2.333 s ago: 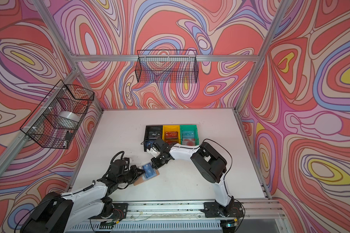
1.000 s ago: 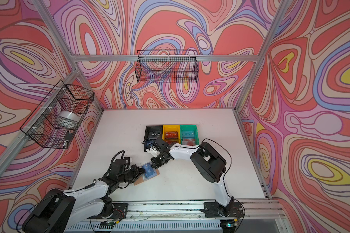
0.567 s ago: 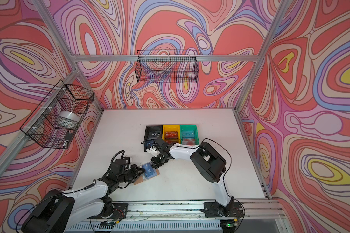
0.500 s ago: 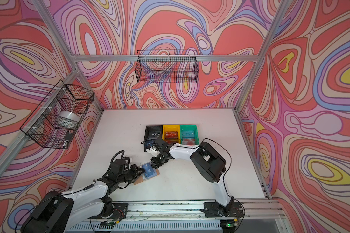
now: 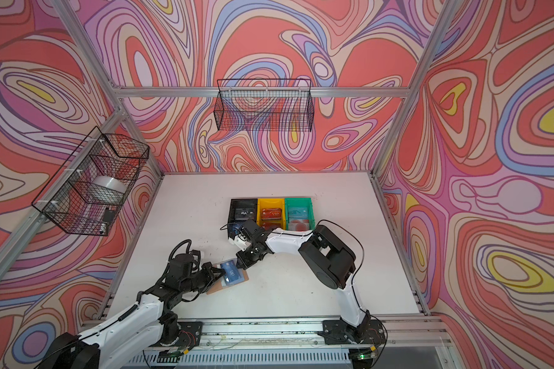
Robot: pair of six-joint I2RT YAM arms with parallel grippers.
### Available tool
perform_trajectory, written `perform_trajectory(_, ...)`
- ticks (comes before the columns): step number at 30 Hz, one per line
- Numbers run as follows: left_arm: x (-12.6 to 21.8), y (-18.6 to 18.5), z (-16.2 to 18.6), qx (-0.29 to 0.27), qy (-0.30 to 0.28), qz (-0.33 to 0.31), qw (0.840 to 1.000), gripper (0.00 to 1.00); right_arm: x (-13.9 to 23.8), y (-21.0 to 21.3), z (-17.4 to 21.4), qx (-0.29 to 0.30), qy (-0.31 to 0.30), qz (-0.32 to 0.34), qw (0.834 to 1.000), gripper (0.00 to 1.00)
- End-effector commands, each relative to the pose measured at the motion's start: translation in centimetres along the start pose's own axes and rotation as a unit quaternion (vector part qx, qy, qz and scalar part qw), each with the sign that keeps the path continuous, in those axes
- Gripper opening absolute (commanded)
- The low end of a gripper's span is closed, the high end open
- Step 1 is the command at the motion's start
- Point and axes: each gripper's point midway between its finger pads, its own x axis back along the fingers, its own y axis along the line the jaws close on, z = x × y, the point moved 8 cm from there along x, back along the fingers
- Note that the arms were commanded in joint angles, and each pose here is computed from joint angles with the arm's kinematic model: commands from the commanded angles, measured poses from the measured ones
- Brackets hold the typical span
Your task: Take the credit cards out of the card holder
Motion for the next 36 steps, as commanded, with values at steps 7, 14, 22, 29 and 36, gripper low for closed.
perform_trajectory(7,-0.4,1.93,0.48,0.015,0.016,-0.048,0.999,0.03,-0.94,-1.03,2.02,-0.016,0.048,0.024,0.998,0.09)
perform_trajectory(14,-0.47,1.87,0.45,0.016,0.016,-0.044,0.999,0.07,-1.22,-1.18,2.19,-0.019,0.051,0.021,0.998,0.09)
perform_trajectory(22,-0.49,1.89,0.44,0.017,0.014,-0.043,0.999,0.08,-1.37,-1.22,2.2,-0.021,0.052,0.019,0.998,0.09)
perform_trajectory(29,-0.53,2.14,0.57,0.015,0.018,-0.048,0.999,0.0,-1.41,-1.24,2.34,-0.021,0.052,0.019,0.998,0.09)
perform_trajectory(36,-0.3,2.5,0.76,0.007,0.026,-0.066,0.997,0.1,-1.49,-1.32,2.45,-0.024,0.053,0.017,0.998,0.09)
